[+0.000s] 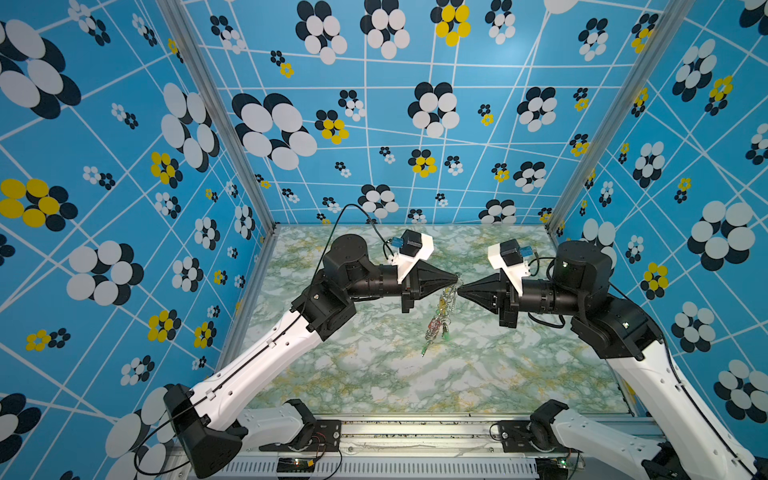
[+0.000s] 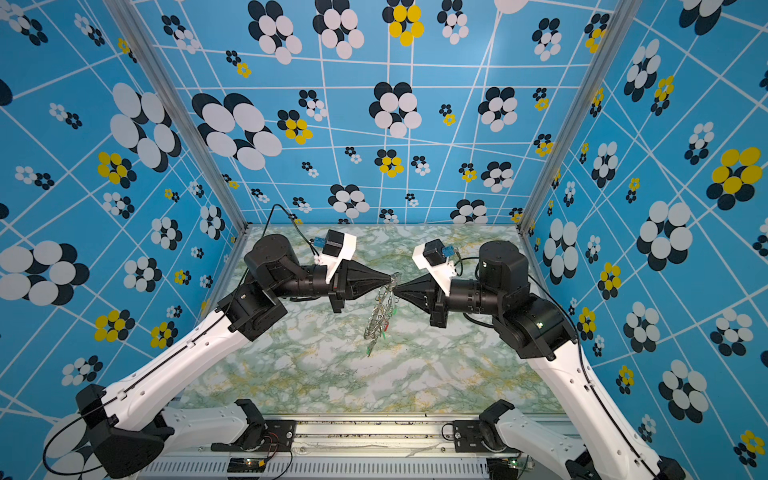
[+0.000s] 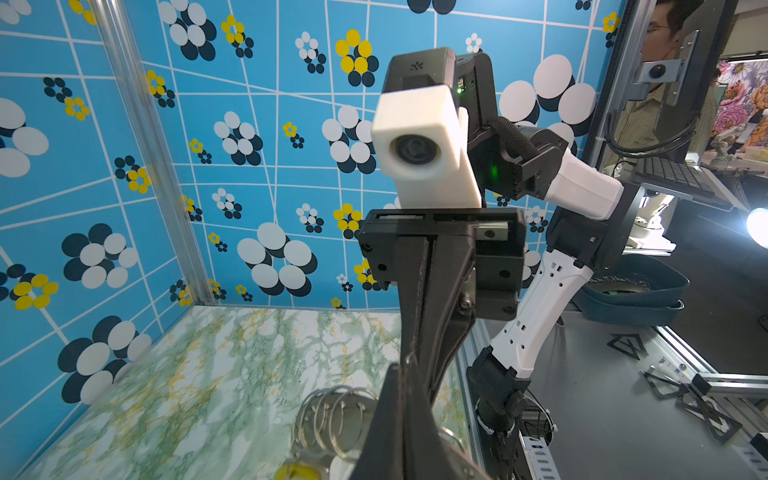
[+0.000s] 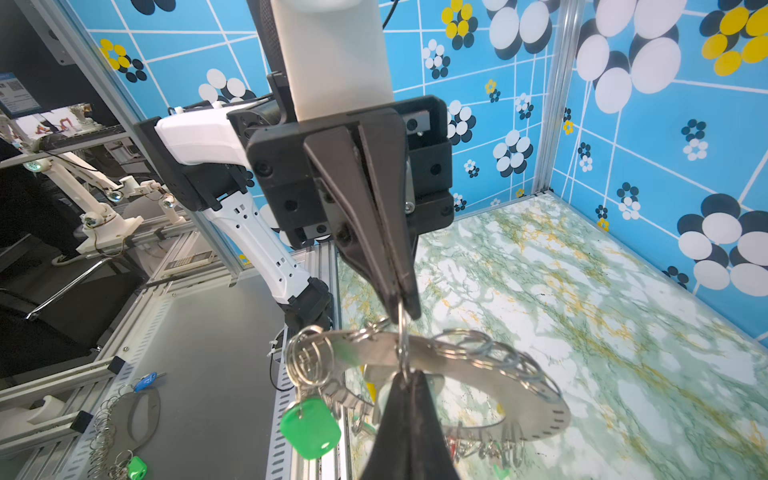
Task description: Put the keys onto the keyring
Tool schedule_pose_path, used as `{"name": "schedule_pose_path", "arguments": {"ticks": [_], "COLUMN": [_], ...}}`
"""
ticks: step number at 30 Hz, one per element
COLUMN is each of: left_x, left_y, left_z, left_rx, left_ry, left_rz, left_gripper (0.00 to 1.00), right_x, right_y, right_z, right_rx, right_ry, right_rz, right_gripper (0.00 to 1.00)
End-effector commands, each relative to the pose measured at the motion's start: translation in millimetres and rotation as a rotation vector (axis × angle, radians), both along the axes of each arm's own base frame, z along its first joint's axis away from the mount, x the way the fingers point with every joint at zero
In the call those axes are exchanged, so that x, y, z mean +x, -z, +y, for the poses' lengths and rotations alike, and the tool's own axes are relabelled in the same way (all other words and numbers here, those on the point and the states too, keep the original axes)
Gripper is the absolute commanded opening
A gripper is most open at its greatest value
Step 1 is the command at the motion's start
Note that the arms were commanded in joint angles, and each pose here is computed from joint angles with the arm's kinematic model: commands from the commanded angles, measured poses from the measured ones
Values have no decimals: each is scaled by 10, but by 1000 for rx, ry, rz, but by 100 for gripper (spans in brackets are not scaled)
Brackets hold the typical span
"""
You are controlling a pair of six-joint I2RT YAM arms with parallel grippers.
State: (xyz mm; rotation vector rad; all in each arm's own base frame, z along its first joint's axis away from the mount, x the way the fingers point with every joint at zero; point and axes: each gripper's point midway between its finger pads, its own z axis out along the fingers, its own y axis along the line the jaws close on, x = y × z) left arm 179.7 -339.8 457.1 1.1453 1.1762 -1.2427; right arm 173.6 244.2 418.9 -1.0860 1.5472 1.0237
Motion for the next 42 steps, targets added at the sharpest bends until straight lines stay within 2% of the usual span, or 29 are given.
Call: {"name": "schedule_pose_path", "arguments": {"ticks": [1,16,17,21,25,34,42], "left_x": [7,68,68,51,32,-23,-69], "left_y": [-429,-395,-391,-399,-397,-399,-362], "left_z": [125,18,15,29,56,106,102], "left_rx": [-148,-184,-184,-183,-183,-202,-200], "left_ry": [-47,-8,-6,-3,-3,11,38], "left_rz": [-104,-77,-75,-81,-89,-106,-107], "left_gripper": [0,0,0,0,0,0,0], "right_x": [-61,-32,-30,-13,21,-1,39], "right_y": [16,-58,-56,-35,-25,-122,-297], "right_z": [34,188,188,132,10,-218,-204], "right_rx": [38,127,127,92,50,15,84], "right_ry": [-35,-79,-78,-39,29,103,98], "right_rz": [47,74,72,45,11,-39,-66], "right_gripper": [0,0,1,18,28,37,39]}}
